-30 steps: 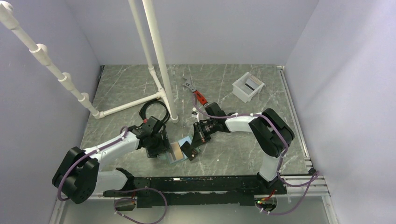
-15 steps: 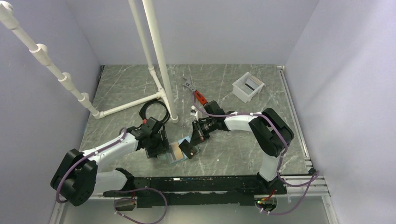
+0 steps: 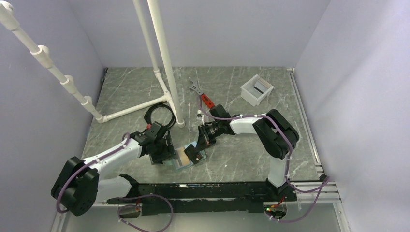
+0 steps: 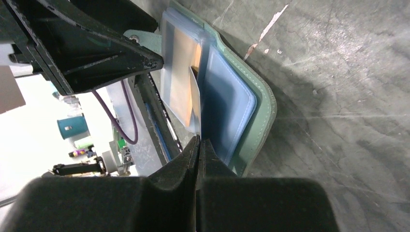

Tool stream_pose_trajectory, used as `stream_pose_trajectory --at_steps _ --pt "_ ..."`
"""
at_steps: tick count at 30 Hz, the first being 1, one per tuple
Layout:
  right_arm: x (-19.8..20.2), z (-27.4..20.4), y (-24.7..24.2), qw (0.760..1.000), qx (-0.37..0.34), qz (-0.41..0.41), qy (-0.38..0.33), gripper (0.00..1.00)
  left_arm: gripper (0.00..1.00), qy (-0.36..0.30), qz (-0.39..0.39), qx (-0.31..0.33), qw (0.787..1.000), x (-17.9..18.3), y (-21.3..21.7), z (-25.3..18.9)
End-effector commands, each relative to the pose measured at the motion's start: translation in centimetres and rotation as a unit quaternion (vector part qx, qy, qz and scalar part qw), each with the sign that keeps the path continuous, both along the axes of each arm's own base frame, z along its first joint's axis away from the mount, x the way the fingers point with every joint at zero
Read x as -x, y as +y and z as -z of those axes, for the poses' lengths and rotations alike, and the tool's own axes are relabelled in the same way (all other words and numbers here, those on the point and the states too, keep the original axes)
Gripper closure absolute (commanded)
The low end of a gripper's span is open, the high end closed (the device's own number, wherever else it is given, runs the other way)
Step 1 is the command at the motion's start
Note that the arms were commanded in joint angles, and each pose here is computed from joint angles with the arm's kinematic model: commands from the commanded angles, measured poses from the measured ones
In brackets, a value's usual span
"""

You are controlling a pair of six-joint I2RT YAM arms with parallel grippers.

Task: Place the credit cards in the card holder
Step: Insert the credit card into the card holder.

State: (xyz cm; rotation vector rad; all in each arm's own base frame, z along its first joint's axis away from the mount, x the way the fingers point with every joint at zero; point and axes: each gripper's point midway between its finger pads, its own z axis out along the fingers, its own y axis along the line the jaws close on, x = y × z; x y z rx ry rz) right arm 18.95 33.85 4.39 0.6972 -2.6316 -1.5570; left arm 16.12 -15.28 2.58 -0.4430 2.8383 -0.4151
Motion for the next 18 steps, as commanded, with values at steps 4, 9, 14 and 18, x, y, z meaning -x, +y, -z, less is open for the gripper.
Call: stream_pose_trajectory --at_steps 4,9,14,18 --pt "-2.0 -0.7 1.9 0.999 -0.032 0.017 -0.023 1.00 0.30 0.000 -0.007 -0.011 1.000 0.3 0.7 0.1" --pt "-2.7 -0.8 2.5 0.998 -0.041 0.026 -0.028 1.00 0.30 0.001 -0.004 -0.004 1.000 0.3 0.4 0.2" --pt "-2.7 -0.6 2.8 0.998 -0.048 0.035 -0.021 1.00 0.30 -0.001 -0.005 0.001 1.000 0.4 0.4 0.2" --pt "-2.4 -0.5 3.1 0.998 -0.052 0.038 -0.016 1.00 0.30 -0.001 -0.006 0.005 1.000 0.5 0.3 0.2"
